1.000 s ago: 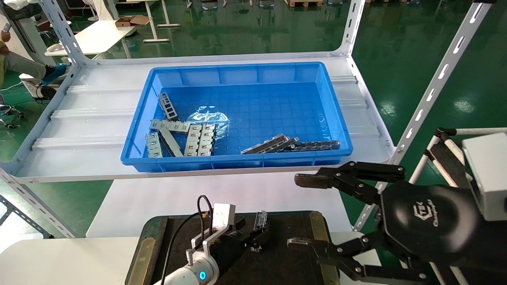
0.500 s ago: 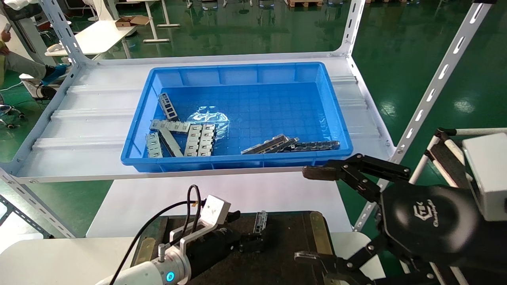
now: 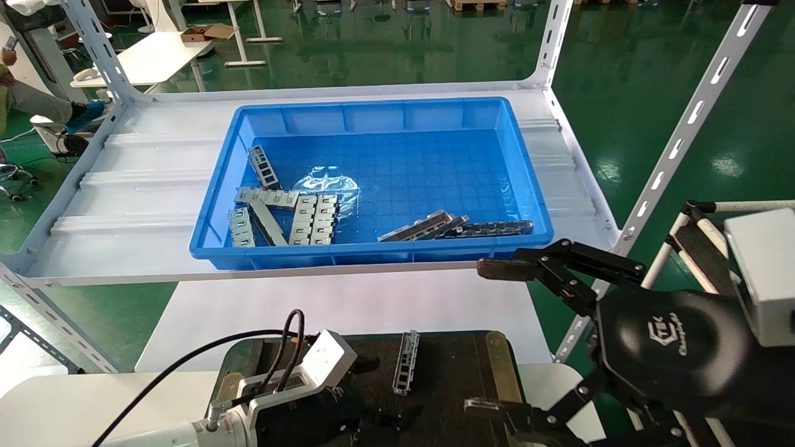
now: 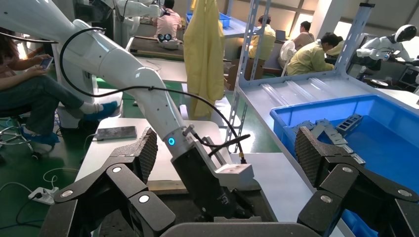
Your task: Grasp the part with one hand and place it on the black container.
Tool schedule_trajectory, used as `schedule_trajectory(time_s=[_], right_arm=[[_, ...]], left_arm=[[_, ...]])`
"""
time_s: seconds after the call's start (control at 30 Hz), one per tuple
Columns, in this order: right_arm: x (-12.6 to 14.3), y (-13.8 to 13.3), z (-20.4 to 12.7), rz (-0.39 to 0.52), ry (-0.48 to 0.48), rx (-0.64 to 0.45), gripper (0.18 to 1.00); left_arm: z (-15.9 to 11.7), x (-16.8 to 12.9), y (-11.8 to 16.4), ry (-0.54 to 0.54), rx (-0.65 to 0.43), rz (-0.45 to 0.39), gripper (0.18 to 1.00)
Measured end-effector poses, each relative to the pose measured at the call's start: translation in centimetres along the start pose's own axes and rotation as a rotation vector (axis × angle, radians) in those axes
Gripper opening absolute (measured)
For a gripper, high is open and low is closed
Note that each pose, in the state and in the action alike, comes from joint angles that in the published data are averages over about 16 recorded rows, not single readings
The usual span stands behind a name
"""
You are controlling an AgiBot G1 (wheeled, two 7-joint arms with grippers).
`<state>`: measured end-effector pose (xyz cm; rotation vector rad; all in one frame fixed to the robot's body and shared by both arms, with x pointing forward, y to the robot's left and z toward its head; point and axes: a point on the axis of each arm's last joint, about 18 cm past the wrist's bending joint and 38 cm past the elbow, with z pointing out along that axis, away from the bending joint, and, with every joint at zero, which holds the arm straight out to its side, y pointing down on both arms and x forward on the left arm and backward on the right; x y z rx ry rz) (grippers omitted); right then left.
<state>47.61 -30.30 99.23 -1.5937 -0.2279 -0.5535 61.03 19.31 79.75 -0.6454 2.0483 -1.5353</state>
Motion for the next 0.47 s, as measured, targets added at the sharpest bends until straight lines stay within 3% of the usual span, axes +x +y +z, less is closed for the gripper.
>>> schedule_trajectory(time_s=[0.47], right_arm=[[0.0, 0.0, 0.0, 0.000, 0.000, 0.000, 1.001]], left_arm=[[-4.1, 0.3, -0.7, 0.115, 0.065, 0.053, 1.001]])
